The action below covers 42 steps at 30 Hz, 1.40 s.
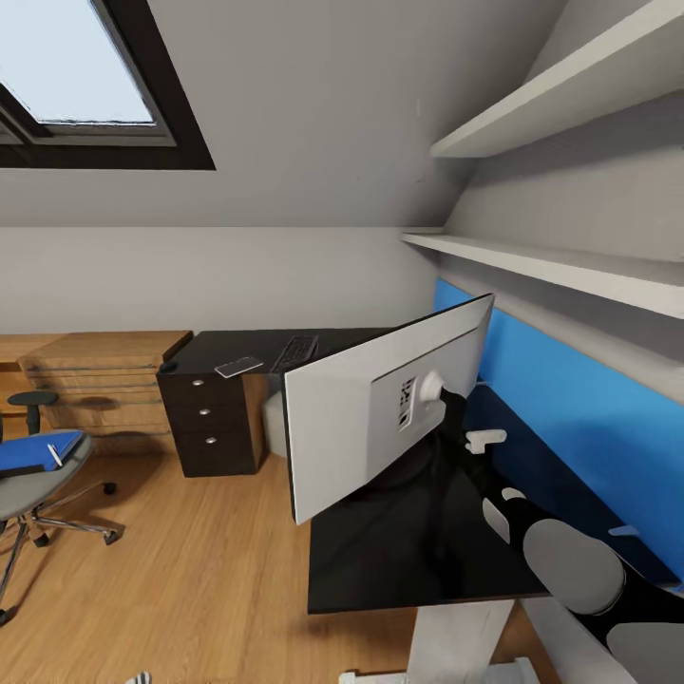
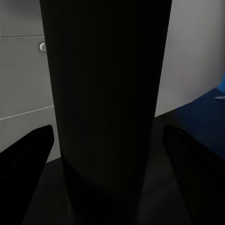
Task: In the bedroom, organize the workspace by keeping the computer under the desk, ensuring the monitor is on the desk, placing the keyboard on the desk next to the monitor, placing the mouse on the desk next to the keyboard, moving the folder from the swivel chair onto the desk next to the mouse, stacking the notebook on top of the folder with the pen on top of the notebook, and positioning the swivel chair next to the desk.
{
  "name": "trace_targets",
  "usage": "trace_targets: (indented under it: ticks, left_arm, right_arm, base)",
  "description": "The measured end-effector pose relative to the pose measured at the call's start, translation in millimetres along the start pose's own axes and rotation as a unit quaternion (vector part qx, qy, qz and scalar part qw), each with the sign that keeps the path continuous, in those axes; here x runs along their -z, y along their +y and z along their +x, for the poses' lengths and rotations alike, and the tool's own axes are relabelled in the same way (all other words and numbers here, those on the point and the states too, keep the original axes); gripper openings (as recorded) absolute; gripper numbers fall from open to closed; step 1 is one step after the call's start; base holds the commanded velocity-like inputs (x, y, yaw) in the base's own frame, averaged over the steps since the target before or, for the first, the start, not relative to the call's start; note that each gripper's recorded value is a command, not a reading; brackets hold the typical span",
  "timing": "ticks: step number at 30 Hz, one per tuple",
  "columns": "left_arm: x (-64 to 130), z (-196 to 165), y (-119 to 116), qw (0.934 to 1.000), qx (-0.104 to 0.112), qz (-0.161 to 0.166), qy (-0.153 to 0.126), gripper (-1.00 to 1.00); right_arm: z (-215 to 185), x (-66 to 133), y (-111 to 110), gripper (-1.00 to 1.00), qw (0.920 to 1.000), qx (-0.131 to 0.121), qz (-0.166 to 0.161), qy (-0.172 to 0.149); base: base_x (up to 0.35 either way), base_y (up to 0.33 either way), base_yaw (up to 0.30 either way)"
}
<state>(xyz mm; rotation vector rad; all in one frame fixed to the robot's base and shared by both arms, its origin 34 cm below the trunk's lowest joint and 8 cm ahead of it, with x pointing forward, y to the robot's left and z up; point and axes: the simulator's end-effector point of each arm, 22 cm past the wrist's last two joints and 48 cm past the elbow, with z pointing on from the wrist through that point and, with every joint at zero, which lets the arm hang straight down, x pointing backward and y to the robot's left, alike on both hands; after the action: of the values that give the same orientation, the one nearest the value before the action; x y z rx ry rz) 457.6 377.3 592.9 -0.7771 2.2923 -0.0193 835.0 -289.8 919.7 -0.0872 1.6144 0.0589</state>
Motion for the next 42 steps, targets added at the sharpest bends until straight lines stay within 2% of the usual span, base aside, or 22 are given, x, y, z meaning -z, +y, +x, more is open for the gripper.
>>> trace_targets:
  ticks: [7, 13, 17, 24, 31, 36, 42]
  left_arm:
    - [0.0, 0, 0, 1.0, 0.0, 0.0, 0.0, 1.0]
    - [0.1, 0, 0, 1.0, 0.0, 0.0, 0.0, 1.0]
    - [0.1, 0, 0, 1.0, 0.0, 0.0, 0.0, 1.0]
    - [0.1, 0, 1, 1.0, 0.001, 0.0, 0.0, 1.0]
    - [-0.1, -1, 0, 1.0, 0.001, 0.0, 0.0, 1.0]
    - [0.0, 0, 0, 1.0, 0.001, 0.0, 0.0, 1.0]
    - [0.1, 0, 1, 1.0, 0.001, 0.0, 0.0, 1.0]
  right_arm:
    - [0, -0.1, 0, -1.0, 1.0, 0.002, -0.002, 0.001]
    - [0, -1.4, 11, -1.0, 0.9999, 0.004, -0.01, 0.001]
    - [0, 0.0, 1, -1.0, 1.0, 0.004, -0.003, 0.001]
    - [0, -0.1, 1, -1.0, 1.0, 0.004, -0.003, 0.001]
    - [0, -2.0, 16, -1.0, 0.9999, 0.003, -0.014, 0.0]
    - [0, -0.1, 1, -1.0, 1.0, 0.003, -0.003, 0.001]
    - [0, -0.2, 4, -1.0, 1.0, 0.005, -0.006, 0.0]
  base:
    - [-0.004, -0.028, 0.0]
    - [0.0, -0.172, 0.0]
    - [0.0, -0.046, 0.0]
    - [0.0, -0.029, 0.0]
    - [0.0, -0.178, 0.0]
    - [0.0, -0.036, 0.0]
    - [0.0, -0.074, 0.0]
